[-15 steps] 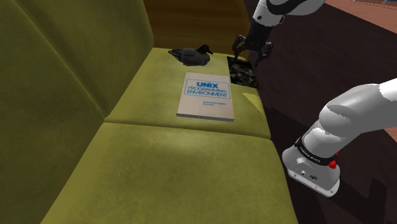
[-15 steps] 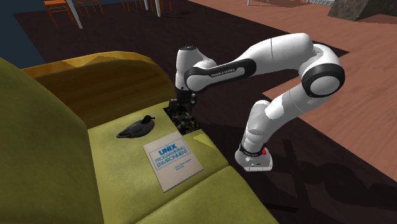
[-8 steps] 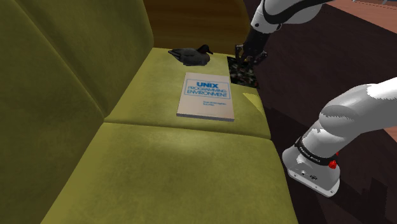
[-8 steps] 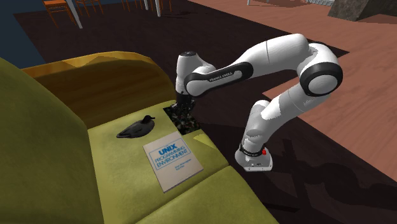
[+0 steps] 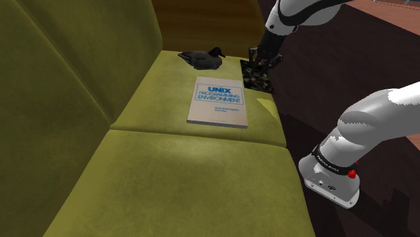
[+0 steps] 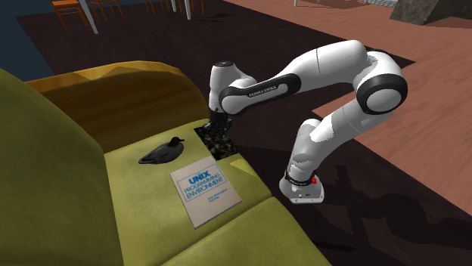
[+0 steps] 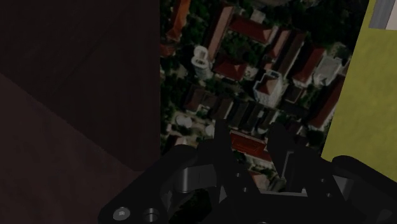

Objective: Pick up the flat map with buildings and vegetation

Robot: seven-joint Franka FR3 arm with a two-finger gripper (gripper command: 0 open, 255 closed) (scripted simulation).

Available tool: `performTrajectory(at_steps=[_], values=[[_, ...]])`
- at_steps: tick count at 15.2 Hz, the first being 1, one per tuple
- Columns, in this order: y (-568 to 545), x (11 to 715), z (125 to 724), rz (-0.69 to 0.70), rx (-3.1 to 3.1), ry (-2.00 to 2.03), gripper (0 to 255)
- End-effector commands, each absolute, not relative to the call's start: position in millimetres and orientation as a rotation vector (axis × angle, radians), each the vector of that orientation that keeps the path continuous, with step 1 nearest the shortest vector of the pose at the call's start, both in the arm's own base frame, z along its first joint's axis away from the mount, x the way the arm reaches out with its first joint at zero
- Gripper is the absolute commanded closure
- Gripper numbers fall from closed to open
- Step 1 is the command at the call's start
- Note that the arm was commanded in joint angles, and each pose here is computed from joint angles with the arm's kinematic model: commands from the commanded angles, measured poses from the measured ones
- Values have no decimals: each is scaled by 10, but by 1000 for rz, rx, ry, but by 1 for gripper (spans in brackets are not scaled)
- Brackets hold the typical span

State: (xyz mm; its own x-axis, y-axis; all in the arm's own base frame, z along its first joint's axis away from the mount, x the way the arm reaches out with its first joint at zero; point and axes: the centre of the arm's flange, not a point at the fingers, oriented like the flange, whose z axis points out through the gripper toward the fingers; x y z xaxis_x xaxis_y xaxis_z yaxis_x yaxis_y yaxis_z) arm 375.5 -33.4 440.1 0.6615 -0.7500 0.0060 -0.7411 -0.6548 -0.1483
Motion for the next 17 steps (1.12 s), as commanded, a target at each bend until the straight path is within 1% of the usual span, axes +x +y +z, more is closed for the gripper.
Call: performTrajectory(at_steps=[1, 15, 17], values=[[-337, 3753, 4452, -101, -2741, 1236, 255], [-337, 3754, 5191, -101, -2741, 1236, 255], [-337, 3754, 5199, -101, -2741, 1236, 255]])
